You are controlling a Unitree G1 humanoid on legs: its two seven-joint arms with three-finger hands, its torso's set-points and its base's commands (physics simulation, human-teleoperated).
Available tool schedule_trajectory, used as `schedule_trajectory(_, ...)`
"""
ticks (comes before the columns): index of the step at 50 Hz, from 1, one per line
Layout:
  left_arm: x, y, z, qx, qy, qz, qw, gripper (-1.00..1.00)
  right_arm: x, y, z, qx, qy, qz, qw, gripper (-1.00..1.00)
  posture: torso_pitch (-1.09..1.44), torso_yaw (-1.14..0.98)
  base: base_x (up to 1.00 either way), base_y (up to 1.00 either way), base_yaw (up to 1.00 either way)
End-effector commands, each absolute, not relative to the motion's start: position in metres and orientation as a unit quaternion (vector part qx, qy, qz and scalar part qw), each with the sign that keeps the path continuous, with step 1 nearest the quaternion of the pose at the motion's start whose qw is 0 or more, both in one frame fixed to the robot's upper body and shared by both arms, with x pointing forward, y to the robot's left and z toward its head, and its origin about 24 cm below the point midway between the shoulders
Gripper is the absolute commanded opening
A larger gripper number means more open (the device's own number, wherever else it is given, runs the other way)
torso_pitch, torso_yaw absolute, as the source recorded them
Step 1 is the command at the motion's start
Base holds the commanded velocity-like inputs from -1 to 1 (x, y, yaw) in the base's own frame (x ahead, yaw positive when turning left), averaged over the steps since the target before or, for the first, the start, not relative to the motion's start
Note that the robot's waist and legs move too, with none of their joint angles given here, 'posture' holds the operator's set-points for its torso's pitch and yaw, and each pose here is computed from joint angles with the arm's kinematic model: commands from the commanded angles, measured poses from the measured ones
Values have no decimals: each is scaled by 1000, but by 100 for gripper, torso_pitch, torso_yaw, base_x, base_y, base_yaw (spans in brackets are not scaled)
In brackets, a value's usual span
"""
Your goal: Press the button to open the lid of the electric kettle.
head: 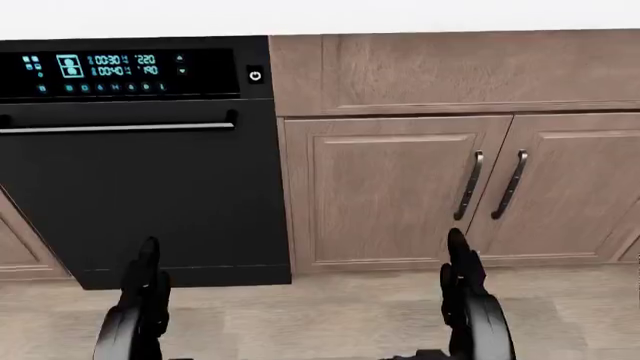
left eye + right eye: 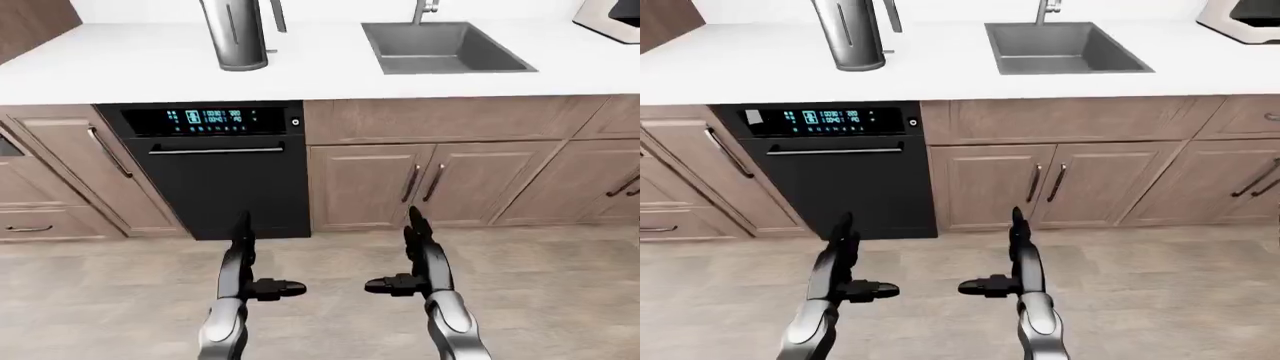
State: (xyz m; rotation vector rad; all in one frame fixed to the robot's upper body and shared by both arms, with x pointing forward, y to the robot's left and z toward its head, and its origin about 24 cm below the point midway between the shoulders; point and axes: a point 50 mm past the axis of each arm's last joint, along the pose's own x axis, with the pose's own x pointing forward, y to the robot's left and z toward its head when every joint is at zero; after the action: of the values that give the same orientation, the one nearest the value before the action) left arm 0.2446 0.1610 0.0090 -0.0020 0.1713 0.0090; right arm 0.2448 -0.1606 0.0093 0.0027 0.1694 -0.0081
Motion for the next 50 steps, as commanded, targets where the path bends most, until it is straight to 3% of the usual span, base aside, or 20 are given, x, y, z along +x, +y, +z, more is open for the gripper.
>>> schedule_trajectory(1,255,161,43,-4,-1,2,1000,100,261,-160,37,-35,20,-9,999,100,0,0,0,0,0)
schedule_trajectory(9,256,169,46,-29,-4,16,999,100,271,-165,52,-45,-32,-26,998,100,0,0,0,0,0)
schedule_trajectory(13,256,169,52,-44,6,9,999,100,273,-168,57,-12,-5,-10,1000,100,0,0,0,0,0)
schedule_trajectory(29,262,211,145,-51,-71,60,994,100,290,-185,133,8,-65,6,998,100,0,0,0,0,0)
schedule_trajectory(43,252,229,199,1,-148,91,985,100,300,-212,198,14,-134,-26,990,100,0,0,0,0,0)
schedule_trajectory(44,251,232,203,-28,-146,99,984,100,299,-214,203,14,-139,-29,990,100,0,0,0,0,0)
schedule_trajectory(50,247,233,214,-11,-142,87,986,100,297,-216,214,13,-150,-28,988,100,0,0,0,0,0)
